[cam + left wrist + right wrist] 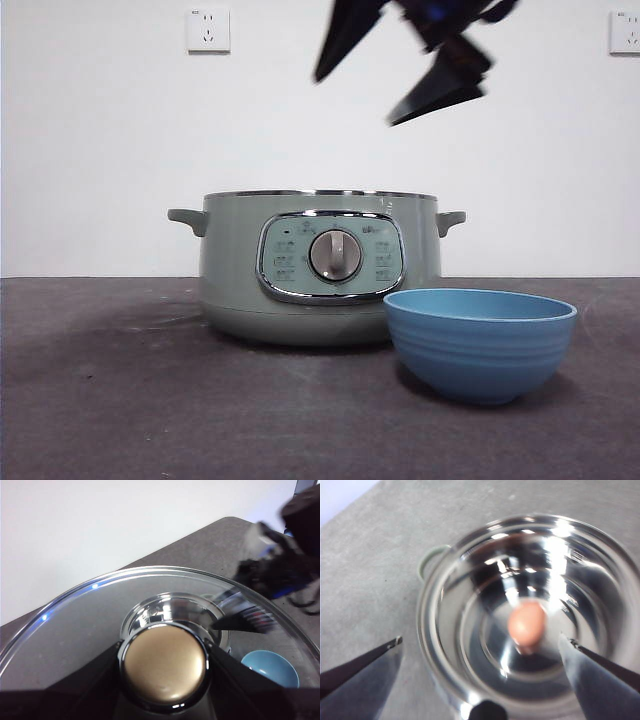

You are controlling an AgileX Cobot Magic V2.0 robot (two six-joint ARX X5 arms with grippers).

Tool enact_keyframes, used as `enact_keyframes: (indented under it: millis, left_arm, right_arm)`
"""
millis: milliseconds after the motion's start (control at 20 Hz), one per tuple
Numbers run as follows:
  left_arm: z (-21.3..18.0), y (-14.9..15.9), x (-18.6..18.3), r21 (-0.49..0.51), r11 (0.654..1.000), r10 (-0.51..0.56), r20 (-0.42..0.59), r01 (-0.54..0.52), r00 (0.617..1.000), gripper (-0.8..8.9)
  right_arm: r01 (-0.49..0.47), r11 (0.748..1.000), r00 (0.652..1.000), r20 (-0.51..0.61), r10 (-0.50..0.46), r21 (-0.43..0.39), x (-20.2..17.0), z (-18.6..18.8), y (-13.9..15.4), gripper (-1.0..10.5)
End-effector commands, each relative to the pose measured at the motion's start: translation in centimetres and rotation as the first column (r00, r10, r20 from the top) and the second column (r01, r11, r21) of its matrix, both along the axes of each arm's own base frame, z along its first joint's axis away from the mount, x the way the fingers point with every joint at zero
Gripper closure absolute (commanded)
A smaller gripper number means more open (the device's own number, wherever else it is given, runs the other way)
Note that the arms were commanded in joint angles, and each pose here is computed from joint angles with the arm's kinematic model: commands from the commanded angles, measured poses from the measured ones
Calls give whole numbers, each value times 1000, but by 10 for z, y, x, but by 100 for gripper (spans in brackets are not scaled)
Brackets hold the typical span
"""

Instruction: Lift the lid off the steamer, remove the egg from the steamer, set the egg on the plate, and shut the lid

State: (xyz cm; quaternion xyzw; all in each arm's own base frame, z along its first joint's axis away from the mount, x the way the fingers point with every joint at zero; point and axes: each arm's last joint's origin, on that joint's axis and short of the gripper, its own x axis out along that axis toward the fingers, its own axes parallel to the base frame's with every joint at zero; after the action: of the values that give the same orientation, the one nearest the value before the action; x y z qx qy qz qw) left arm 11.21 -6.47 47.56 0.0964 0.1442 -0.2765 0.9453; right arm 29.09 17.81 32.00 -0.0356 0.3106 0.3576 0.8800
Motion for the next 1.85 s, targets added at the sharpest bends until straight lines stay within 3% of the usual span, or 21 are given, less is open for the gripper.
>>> enact_keyframes:
  millis: [50,350,600,1000,1150,1400,1450,1600,1850]
  left_arm:
    - [10,12,-20,-38,999,9,73,-6,997,822]
    - [10,26,-44,-39,999,34,92,-30,995,822]
    - [9,27,-45,-26,999,29,84,-27,996,822]
    - [7,27,-45,-12,1000,26,69,-25,997,822]
    - [7,27,-45,-5,1000,23,72,-23,997,822]
    - [6,27,-45,2,1000,22,67,-22,997,822]
    - [6,27,-45,2,1000,22,67,-22,997,822]
    - [6,27,-45,1,1000,22,69,-22,997,822]
    - [12,26,-43,-36,999,28,109,-24,994,822]
  right_arm:
    - [26,999,999,-19,-27,-45,22,-10,24,415]
    - [92,979,995,-29,-99,-183,67,-41,72,416]
    - [124,954,987,-62,-146,-273,80,-78,80,419]
    - [133,934,978,-109,-178,-332,93,-119,84,422]
    - [128,931,976,-122,-179,-342,95,-127,84,546]
    - [125,934,977,-124,-175,-336,95,-127,85,967]
    - [126,934,977,-122,-176,-335,95,-127,85,962]
    - [135,941,982,-85,-169,-312,92,-109,83,963]
    - [161,967,987,56,-153,-199,48,2,54,963]
